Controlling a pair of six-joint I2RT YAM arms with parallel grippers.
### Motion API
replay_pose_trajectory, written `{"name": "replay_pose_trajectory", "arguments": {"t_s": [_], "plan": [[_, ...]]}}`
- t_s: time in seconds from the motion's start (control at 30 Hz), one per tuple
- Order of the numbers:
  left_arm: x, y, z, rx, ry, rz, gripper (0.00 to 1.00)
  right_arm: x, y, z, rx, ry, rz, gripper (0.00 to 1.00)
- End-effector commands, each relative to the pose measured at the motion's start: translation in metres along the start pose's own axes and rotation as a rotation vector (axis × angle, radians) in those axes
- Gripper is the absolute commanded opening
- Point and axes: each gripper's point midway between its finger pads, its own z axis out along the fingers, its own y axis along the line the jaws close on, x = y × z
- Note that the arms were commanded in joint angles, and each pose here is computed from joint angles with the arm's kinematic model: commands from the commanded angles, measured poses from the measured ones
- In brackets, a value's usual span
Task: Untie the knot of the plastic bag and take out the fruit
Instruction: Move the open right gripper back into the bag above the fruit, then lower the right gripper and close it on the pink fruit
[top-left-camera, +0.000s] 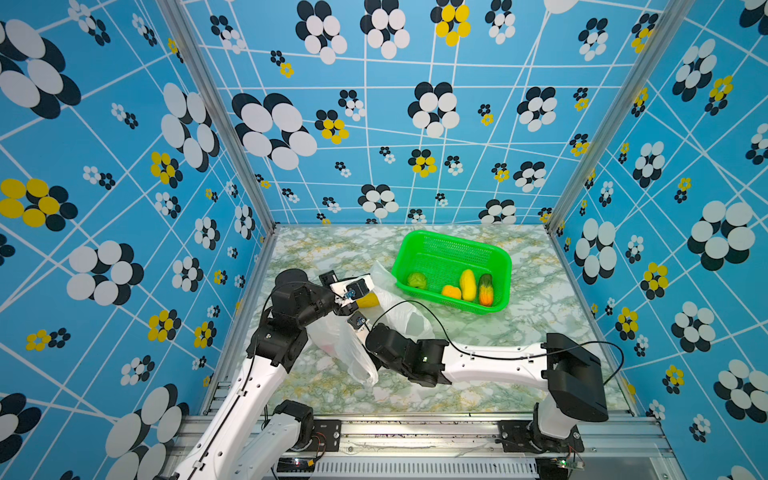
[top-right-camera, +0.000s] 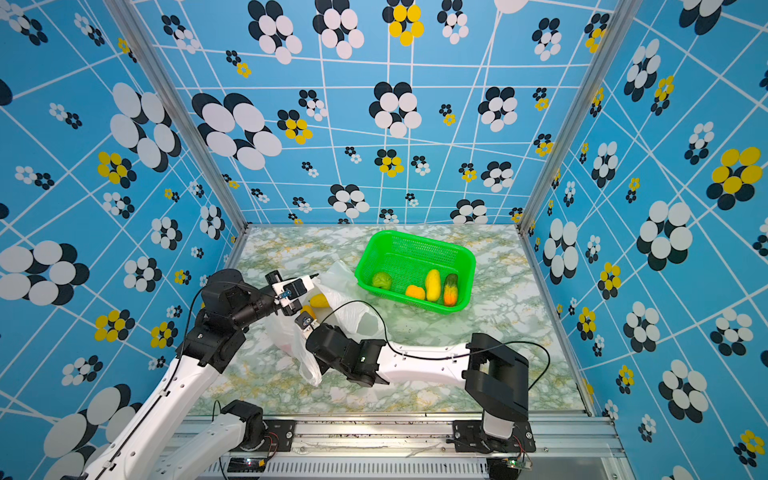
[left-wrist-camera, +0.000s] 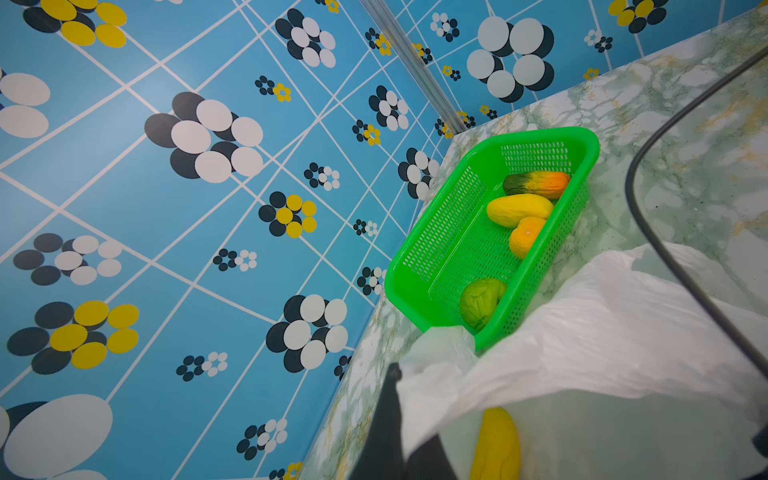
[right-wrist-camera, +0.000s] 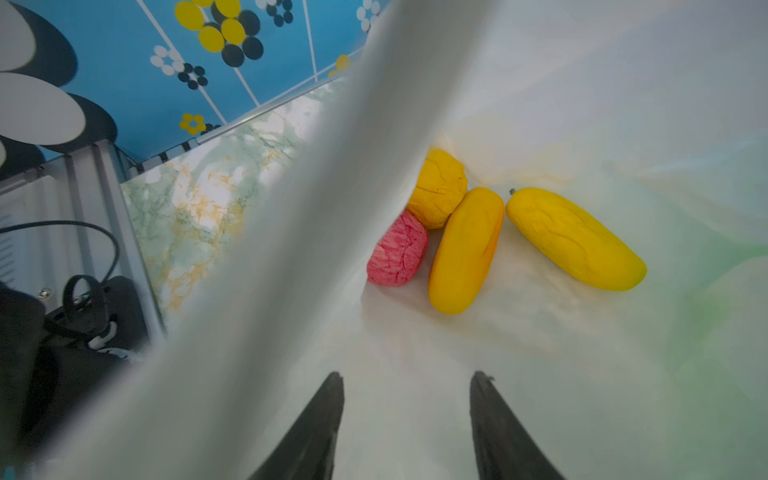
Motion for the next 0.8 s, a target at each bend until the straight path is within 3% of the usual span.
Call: {"name": "replay_pose_trajectory", "arguments": {"t_s": [0.0,0.17,0.4,0.53,0.77], "plan": [[0.001,-0.004,-0.001,0.003,0.004,0.008,0.0,0.003,-0.012,0.006,0.085,0.018,0.064,0.52],[0.001,-0.004,-0.001,0.005,0.002,0.008,0.0,0.017,-0.019,0.021,0.073,0.065,0.147,0.54],[0.0,-0.003,-0.002,0.0,0.001,0.009,0.0,0.026,-0.028,0.036,-0.073,0.088,0.331,0.54],[0.0,-0.003,-0.001,0.002,0.0,0.005,0.0,0.021,-0.019,0.031,-0.161,0.042,0.339,0.61],[-0.002,-0.003,-0.002,0.003,-0.007,0.006,0.0,0.031,-0.009,0.06,-0.188,0.152,0.347,0.63]]}}
